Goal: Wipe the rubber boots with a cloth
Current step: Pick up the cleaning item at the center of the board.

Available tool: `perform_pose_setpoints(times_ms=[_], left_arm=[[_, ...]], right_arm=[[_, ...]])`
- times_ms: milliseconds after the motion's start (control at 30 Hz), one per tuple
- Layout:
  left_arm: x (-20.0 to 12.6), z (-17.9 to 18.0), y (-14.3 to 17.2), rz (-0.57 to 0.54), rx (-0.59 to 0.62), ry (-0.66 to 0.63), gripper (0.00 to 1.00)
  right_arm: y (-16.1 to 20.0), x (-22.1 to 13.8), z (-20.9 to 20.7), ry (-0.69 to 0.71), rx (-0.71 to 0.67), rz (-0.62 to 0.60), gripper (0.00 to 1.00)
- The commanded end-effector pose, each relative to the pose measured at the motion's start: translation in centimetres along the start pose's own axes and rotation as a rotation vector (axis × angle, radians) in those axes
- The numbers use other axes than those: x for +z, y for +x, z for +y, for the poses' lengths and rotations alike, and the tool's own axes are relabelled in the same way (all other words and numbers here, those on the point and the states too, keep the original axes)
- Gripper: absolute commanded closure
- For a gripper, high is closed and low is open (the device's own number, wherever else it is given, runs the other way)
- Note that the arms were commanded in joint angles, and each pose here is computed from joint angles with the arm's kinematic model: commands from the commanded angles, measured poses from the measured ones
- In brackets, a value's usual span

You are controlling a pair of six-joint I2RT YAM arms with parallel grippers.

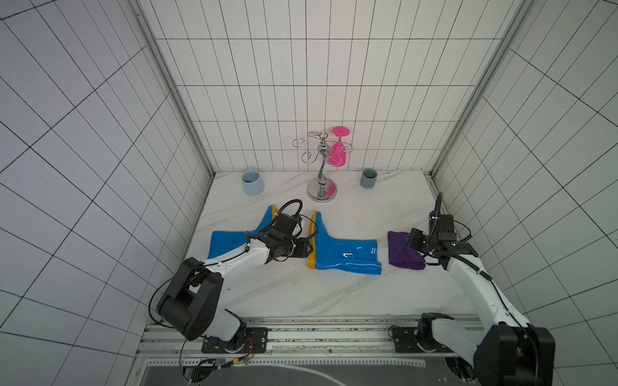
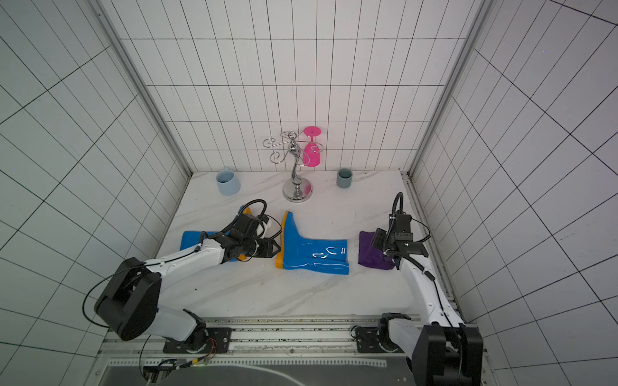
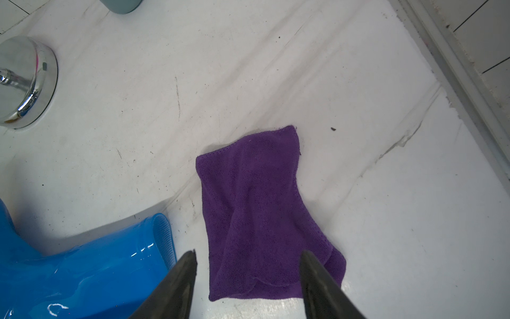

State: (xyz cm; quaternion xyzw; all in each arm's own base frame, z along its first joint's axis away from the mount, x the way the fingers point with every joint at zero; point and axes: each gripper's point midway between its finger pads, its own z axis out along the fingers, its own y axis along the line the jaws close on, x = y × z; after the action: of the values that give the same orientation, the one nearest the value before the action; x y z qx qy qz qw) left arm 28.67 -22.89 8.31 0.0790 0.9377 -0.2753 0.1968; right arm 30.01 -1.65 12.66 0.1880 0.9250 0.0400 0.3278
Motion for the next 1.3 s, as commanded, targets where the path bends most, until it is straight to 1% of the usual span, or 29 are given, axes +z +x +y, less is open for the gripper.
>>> perform_pose_setpoints(times_ms=[0, 333, 467, 533, 667, 733, 1100, 1167, 1200, 1267], left_arm=[[0.5, -0.8, -1.6, -0.037, 0.014, 0.042, 0.53], [2.0, -0.5, -1.4, -0.012, 0.004, 0.059, 0.54], [2.6, -0.2, -1.0, 0.002, -0.003, 0.056, 0.57], [2.6, -0.1, -0.8, 0.005, -0.003, 0.055, 0.59], [2.7, 0.1, -0.6, 0.010, -0.005, 0.054, 0.61], [2.7, 0.0, -0.5, 0.011, -0.004, 0.060, 0.62], [3.3, -0.2, -0.1, 0.029, -0.003, 0.085, 0.62], [3.4, -0.1, -0.1, 0.029, -0.004, 0.085, 0.63], [3.4, -0.1, -0.1, 0.030, -0.004, 0.084, 0.63], [3.4, -0.1, -0.1, 0.030, -0.005, 0.083, 0.62]], right_arm=[[0.3, 0.2, -0.4, 0.023, 0.004, 0.022, 0.39], [0.8, 0.6, -0.3, 0.022, 0.005, 0.036, 0.39], [1.5, 1.4, -0.1, 0.027, 0.001, 0.066, 0.39], [2.2, 2.1, 0.0, 0.033, -0.007, 0.103, 0.39], [4.3, 3.7, 0.0, 0.091, -0.042, 0.202, 0.39], [4.9, 4.2, 0.0, 0.114, -0.055, 0.228, 0.39], [5.9, 7.8, -0.8, 0.212, -0.093, 0.274, 0.37], [6.5, 8.5, -0.8, 0.217, -0.105, 0.293, 0.39], [6.9, 8.8, -0.8, 0.220, -0.108, 0.304, 0.41], [7.7, 9.4, -1.0, 0.221, -0.113, 0.323, 0.51]])
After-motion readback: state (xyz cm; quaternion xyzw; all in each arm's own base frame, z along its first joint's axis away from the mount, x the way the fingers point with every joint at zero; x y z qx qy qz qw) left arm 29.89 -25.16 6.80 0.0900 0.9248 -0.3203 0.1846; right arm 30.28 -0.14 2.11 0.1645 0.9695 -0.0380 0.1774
